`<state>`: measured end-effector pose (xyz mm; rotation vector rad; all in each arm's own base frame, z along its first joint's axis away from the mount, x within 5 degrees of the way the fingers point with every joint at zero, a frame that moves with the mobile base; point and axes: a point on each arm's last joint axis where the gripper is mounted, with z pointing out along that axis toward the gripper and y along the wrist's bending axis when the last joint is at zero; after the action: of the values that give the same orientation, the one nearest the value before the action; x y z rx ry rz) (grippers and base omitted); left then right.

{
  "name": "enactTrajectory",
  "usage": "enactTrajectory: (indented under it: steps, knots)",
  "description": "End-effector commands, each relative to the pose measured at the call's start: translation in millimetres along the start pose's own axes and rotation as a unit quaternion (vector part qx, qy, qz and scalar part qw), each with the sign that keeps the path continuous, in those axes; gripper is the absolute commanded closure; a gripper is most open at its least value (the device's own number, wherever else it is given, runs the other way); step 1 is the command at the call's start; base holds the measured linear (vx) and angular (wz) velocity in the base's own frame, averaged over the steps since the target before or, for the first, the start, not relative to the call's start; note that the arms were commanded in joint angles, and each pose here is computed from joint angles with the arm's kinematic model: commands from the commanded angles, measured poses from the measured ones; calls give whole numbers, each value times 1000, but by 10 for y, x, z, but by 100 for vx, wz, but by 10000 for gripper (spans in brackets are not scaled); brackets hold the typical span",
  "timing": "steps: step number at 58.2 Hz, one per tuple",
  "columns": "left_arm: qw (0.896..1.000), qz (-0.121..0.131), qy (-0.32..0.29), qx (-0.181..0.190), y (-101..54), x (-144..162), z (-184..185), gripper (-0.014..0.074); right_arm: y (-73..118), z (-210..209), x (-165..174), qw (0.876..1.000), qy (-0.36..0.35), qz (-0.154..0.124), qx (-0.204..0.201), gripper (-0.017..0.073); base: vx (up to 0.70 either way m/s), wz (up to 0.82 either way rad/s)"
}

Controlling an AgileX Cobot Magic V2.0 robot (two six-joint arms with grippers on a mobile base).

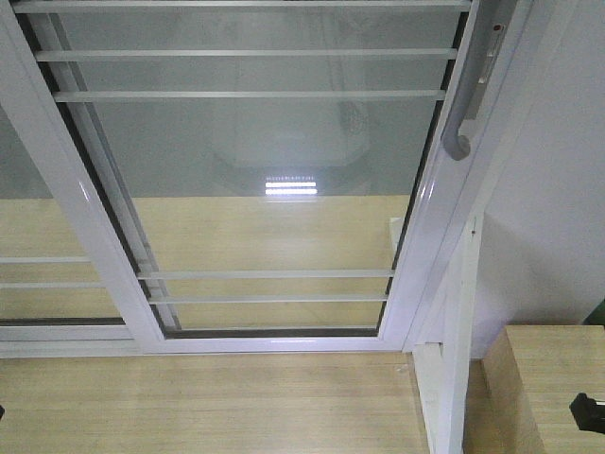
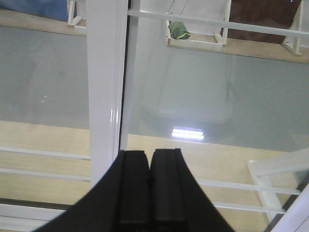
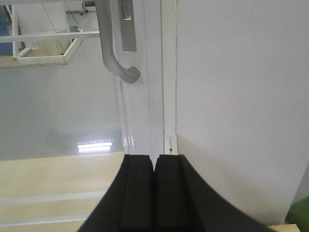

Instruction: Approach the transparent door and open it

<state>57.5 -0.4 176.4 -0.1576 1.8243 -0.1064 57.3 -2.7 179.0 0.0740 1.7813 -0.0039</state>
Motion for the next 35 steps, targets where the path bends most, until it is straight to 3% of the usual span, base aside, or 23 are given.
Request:
enactTrajectory:
  steps: [1,13,21,27,35]
  knots:
    - [1000,-6,-18,1,7,11,30,599,3,21,-26,1000,-24,-4,-2,567,0,0]
    - [1000,0,-24,0,8,0,30,599,3,21,-26,1000,-24,-4,-2,567,0,0]
    - [999,-9,-50,3,4,-47,26,599,5,19,-55,999,-40,-9,-3,567,0,0]
    - [993,-9,-116,6,0,-168,6,599,12,5,-155,995,-95,-9,-6,567,0,0]
    - [976,-21,-214,13,-7,-347,-56,599,23,-39,-310,984,-180,-11,-11,567,0,0]
